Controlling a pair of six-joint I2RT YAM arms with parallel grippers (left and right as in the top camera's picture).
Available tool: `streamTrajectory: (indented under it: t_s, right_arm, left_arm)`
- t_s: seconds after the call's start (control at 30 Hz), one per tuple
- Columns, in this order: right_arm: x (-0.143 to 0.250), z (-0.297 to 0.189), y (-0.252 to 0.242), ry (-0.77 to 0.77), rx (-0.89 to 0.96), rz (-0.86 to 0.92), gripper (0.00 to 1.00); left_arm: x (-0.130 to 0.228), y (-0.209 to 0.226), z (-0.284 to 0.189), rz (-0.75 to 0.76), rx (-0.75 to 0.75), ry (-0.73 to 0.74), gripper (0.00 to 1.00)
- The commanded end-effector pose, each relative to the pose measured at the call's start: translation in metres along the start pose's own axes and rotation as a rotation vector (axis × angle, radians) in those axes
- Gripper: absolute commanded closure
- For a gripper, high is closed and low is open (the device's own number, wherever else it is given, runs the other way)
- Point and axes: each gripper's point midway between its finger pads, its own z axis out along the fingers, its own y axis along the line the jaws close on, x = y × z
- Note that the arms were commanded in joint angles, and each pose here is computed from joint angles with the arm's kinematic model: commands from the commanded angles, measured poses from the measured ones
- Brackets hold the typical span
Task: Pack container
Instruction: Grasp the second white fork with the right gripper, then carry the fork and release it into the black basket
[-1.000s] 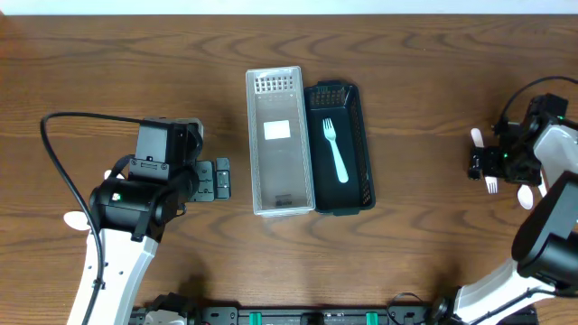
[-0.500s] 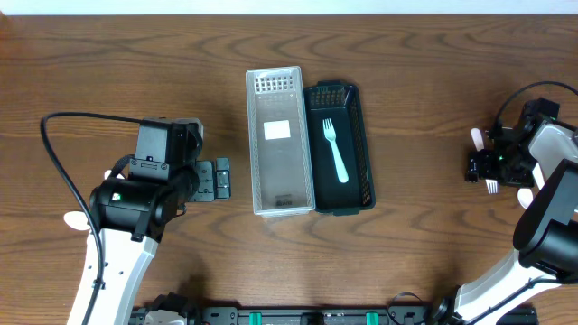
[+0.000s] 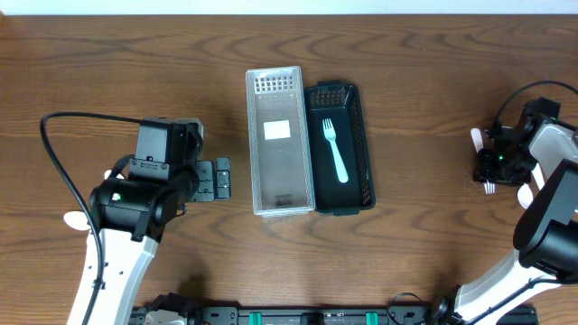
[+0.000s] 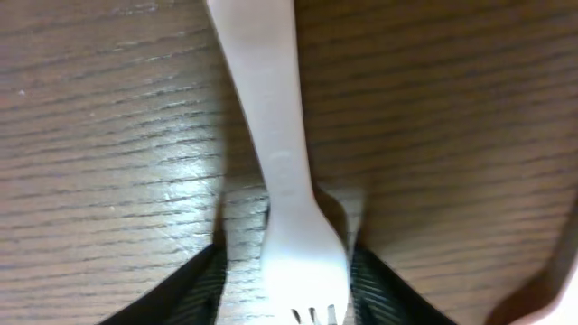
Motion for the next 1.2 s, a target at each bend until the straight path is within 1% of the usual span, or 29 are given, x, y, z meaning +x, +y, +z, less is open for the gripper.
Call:
streamTrajectory:
  t_s: [0.0,0.13,0.33,0.43,0.5,0.67,0.7,0.83,0.93,1.07,1.17]
  right_arm:
    - [0.004,0.013,0.01,0.023,-0.074,0.011,0.58]
    - [0.004,0.013,0.011,0.022,-0.08,0.011,0.66]
    - [0.004,0.013,0.012,0.02,-0.083,0.01,0.75]
    - [0.003,0.013,0.013,0.019,-0.083,0.005,0.77]
    - [0.002,0.013,0.015,0.017,-0.082,0.005,0.82]
    - [-0.006,0.008,0.022,0.003,-0.079,0.013,0.96]
    - [-0.009,0.004,0.025,-0.001,-0.078,0.014,0.98]
    - [-0.027,-0.027,0.04,-0.037,-0.071,0.021,0.99]
    - [-0.042,-0.065,0.062,-0.074,-0.069,-0.003,0.99]
    - [-0.061,-0.121,0.104,-0.163,-0.08,0.014,0.99]
    - [-0.067,-0.154,0.144,-0.232,-0.104,-0.004,0.99]
  left_arm:
    - [-0.003,0.003,-0.001,-0.002,-0.017,-0.006,0.02]
    - [-0.003,0.003,-0.001,-0.002,-0.017,-0.006,0.02]
    - [-0.003,0.003,-0.001,-0.002,-0.016,-0.006,0.02]
    - [-0.003,0.003,-0.001,-0.002,-0.016,-0.006,0.02]
    - [-0.003,0.003,-0.001,-0.002,-0.016,-0.006,0.02]
    - [-0.003,0.003,-0.001,-0.002,-0.016,-0.006,0.02]
    - [-0.003,0.003,-0.001,-0.002,-0.016,-0.006,0.02]
    - [-0.003,0.003,-0.001,-0.002,-0.016,-0.006,0.02]
    - [-0.003,0.003,-0.001,-0.002,-0.017,-0.006,0.02]
    - [-0.003,0.003,-0.001,-0.002,-0.017,-0.006,0.02]
    - [-0.003,0.003,-0.001,-0.002,-0.016,-0.006,0.02]
